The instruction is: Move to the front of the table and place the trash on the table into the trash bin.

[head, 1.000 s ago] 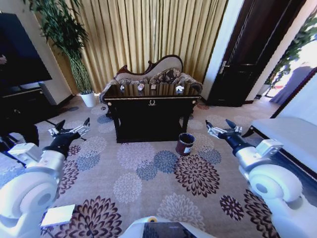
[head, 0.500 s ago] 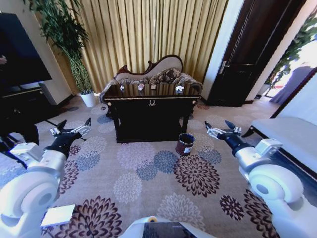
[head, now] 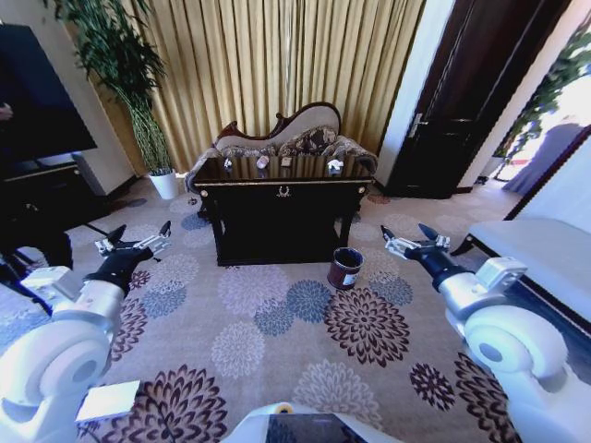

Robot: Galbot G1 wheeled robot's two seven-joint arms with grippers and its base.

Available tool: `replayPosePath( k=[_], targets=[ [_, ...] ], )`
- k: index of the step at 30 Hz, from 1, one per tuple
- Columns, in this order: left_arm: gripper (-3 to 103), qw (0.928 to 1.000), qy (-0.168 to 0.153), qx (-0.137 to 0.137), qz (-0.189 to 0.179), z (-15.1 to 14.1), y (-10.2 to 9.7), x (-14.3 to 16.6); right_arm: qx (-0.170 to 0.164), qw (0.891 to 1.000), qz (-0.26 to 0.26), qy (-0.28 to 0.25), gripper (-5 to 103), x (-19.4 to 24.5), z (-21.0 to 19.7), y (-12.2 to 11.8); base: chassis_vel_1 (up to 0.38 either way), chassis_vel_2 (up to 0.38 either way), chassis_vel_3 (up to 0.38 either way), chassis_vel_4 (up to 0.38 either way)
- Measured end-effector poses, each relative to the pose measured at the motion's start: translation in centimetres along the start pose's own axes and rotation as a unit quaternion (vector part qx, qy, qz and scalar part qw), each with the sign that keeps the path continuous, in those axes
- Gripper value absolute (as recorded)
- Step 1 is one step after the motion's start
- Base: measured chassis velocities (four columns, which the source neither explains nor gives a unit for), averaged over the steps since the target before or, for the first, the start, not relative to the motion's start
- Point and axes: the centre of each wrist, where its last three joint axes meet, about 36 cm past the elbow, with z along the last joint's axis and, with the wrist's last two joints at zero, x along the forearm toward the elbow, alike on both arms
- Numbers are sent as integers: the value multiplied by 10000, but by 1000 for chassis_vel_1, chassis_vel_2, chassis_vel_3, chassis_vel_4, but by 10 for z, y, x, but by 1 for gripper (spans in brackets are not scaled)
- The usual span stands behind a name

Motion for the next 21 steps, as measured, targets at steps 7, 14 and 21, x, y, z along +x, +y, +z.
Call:
replayPosePath(
  k=[7, 14, 21],
  targets=[
    [100, 10000, -63, 42, -8, -2, 1, -1, 30, 10000, -21, 59, 100, 2, 2, 3, 0, 0, 0, 0],
    [100, 9999, -48, 98, 65, 0, -3, -3, 8, 9999, 50, 114, 100, 8, 4, 6, 0, 0, 0, 0],
    [100, 9999, -28, 85, 128, 1, -6, -4, 13, 9999, 120, 18, 100, 8, 1, 5, 0, 0, 0, 0]
  ],
)
